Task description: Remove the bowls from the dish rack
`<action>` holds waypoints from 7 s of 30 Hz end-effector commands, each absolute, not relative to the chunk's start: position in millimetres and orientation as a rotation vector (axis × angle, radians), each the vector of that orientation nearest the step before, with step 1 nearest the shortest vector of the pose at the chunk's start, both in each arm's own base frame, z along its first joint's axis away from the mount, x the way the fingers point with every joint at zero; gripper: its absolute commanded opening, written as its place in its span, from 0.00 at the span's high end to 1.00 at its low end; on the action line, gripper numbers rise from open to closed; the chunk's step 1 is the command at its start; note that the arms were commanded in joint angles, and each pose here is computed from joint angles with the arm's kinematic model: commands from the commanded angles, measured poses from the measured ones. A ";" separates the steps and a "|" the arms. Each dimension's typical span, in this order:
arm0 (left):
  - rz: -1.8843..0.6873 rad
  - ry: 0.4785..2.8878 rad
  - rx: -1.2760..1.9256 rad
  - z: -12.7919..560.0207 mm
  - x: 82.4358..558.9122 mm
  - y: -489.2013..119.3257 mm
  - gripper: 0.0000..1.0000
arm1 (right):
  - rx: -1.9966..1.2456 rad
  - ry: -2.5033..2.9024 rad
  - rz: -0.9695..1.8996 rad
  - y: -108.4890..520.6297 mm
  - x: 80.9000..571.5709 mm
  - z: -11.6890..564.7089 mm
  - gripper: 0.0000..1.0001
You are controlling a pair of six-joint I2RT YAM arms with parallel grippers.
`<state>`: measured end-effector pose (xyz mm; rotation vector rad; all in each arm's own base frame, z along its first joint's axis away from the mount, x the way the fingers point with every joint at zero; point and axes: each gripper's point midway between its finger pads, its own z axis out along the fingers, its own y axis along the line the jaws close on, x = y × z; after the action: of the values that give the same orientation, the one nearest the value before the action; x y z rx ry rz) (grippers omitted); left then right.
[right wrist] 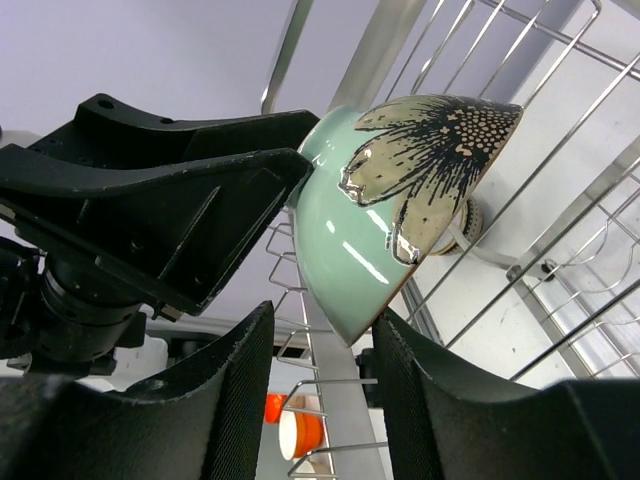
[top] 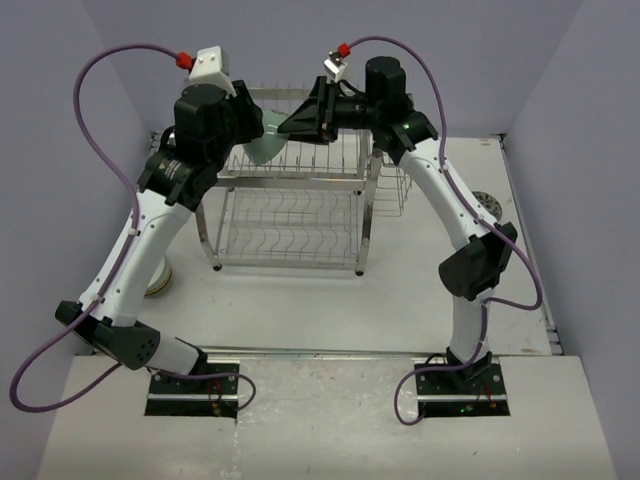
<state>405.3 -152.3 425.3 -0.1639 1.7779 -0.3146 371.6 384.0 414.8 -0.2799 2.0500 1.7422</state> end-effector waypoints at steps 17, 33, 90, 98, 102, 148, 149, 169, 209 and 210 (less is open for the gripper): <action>-0.472 1.899 0.048 397.0 403.6 -192.3 0.60 | -0.286 2.038 1.835 401.8 383.7 405.3 0.64; -0.632 1.925 0.093 390.6 398.6 -218.8 0.66 | -0.238 2.045 1.830 404.3 393.2 402.4 0.67; -0.736 1.917 0.102 389.7 408.2 -238.2 0.79 | -0.309 1.931 1.757 376.9 386.5 441.4 1.00; -0.748 1.915 0.091 392.8 405.2 -237.7 1.00 | -0.297 1.914 1.777 377.8 394.6 442.2 1.00; -0.742 1.930 0.095 388.6 402.9 -236.7 1.00 | -0.306 1.903 1.790 379.0 396.6 443.3 1.00; -0.785 1.859 0.068 413.4 418.5 -233.2 0.52 | -0.392 1.660 1.842 371.0 395.7 495.6 1.00; -0.786 1.851 0.067 416.9 419.3 -232.8 0.51 | -0.396 1.660 1.842 370.4 394.0 496.2 1.00; -0.804 1.697 0.034 466.9 422.7 -219.4 0.33 | -0.536 1.508 1.938 355.0 350.5 552.7 1.00; -0.588 1.439 0.013 532.3 345.4 -140.3 0.16 | -0.516 1.624 1.508 278.5 286.6 555.2 1.00; -0.573 1.451 0.006 527.9 344.8 -137.6 0.16 | -0.500 1.642 1.488 271.1 278.9 553.8 1.00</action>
<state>345.3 -152.6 538.4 0.0198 1.4318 -0.6619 307.6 297.1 527.3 -0.4473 1.7484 1.6235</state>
